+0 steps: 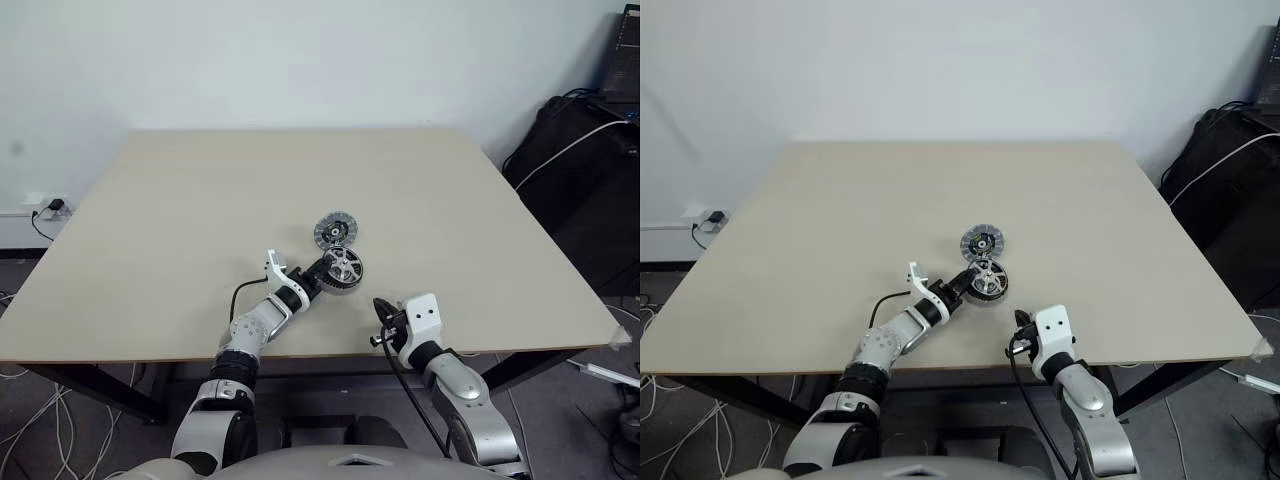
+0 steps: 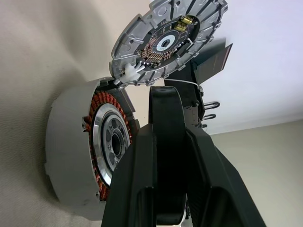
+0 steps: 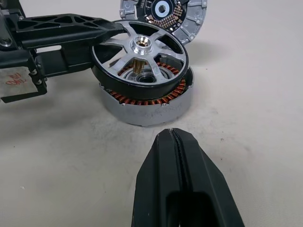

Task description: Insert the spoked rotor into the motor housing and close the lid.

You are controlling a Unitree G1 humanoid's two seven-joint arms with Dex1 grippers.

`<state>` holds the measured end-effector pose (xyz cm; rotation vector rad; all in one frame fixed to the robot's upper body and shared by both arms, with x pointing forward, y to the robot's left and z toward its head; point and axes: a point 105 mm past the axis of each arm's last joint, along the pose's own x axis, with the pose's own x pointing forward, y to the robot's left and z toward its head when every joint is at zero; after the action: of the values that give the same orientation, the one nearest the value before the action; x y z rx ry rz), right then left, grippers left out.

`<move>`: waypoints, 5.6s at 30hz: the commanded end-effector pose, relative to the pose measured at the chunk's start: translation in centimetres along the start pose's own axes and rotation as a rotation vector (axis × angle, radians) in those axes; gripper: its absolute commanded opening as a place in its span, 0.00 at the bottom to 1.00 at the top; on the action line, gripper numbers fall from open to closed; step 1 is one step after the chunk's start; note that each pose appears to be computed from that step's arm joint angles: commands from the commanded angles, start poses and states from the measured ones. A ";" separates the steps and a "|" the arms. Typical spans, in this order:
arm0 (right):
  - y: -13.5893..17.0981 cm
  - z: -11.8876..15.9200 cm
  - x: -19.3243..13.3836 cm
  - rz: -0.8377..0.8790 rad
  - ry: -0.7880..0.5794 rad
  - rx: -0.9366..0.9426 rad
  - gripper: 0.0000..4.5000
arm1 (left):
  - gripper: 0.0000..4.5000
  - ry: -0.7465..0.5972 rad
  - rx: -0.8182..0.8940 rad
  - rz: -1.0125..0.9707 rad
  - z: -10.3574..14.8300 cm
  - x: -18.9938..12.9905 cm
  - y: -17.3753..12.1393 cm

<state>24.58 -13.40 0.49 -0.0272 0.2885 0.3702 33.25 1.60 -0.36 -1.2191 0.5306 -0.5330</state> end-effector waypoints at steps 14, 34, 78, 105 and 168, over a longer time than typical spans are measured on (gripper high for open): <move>-0.2 1.7 0.0 0.004 -0.045 -0.012 0.00 | 0.10 -0.003 -0.101 -0.093 -2.8 2.1 -2.3; 0.2 1.6 0.7 0.021 -0.036 -0.007 0.00 | 0.46 -0.057 0.065 -0.019 -0.6 1.1 -2.8; 2.1 3.8 2.9 0.107 -0.063 0.012 0.00 | 0.46 -0.248 0.935 0.239 3.7 -6.8 -0.6; 3.0 4.0 3.5 0.145 -0.025 0.008 0.00 | 0.46 -0.324 0.759 0.247 4.9 -9.3 0.1; 2.8 3.6 3.4 0.113 -0.009 0.017 0.00 | 0.74 -0.202 -0.034 0.254 4.1 -4.1 0.9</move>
<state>27.18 -9.35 1.55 0.0065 0.3410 0.4812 32.11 10.91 -1.67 -1.1006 0.5423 -0.0993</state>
